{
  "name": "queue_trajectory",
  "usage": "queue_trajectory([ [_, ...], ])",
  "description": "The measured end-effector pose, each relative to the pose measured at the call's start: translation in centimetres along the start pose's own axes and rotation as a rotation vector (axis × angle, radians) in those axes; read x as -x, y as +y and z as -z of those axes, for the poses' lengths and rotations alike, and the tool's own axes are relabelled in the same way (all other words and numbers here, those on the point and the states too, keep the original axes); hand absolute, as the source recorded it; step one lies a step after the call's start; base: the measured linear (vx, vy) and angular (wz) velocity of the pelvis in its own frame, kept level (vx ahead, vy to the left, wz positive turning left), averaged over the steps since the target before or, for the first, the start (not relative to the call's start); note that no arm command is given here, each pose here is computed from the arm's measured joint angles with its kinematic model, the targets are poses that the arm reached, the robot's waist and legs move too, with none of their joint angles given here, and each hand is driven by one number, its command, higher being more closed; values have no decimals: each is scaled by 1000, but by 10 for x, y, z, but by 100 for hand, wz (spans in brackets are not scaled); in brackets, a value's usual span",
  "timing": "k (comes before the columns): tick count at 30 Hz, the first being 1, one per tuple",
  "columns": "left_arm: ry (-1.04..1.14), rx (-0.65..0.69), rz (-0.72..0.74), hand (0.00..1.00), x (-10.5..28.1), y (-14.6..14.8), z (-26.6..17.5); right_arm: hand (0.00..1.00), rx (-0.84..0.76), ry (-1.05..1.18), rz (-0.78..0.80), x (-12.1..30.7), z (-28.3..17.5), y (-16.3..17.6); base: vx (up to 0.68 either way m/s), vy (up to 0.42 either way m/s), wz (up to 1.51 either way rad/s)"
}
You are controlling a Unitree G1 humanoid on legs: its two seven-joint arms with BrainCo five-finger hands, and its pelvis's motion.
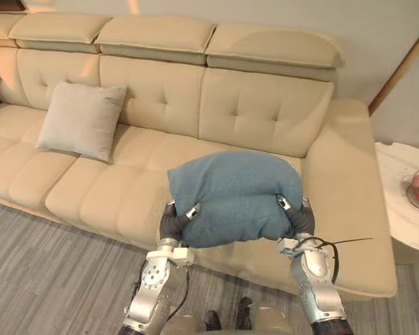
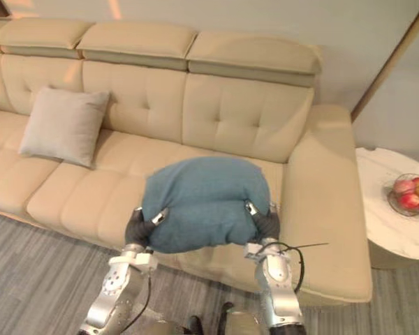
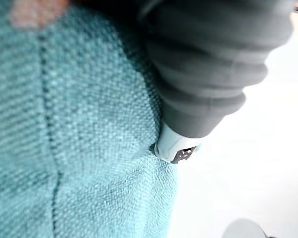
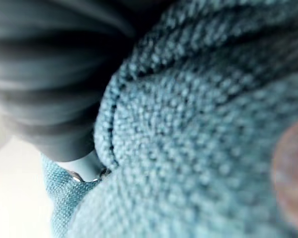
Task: Pick up cushions and gather them together orderly.
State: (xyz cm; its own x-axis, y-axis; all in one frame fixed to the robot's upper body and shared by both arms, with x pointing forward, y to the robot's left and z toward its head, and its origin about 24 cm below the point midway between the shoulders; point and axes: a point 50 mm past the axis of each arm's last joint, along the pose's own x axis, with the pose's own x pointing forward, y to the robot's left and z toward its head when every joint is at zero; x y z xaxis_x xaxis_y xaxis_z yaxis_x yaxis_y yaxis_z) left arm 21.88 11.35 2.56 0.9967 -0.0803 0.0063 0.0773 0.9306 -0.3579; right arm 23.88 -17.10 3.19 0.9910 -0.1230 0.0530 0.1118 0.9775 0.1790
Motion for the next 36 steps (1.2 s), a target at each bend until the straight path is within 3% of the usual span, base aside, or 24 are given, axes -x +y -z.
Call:
queue_trajectory([
  [8,-1,49,22,100,9,-8,1,100,-16,-106,-3,9,-25,1,203,168,-18],
  [18,47,-13,44,100,16,-1,8,100,-22,-29,48,12,-5,0,80,146,-19],
  [27,82,-82,52,100,19,-1,16,100,117,5,88,24,4,-8,-37,-38,-24],
  [36,-145,-131,19,100,-25,-17,-30,100,150,-188,108,-15,-34,13,-72,-7,-9],
])
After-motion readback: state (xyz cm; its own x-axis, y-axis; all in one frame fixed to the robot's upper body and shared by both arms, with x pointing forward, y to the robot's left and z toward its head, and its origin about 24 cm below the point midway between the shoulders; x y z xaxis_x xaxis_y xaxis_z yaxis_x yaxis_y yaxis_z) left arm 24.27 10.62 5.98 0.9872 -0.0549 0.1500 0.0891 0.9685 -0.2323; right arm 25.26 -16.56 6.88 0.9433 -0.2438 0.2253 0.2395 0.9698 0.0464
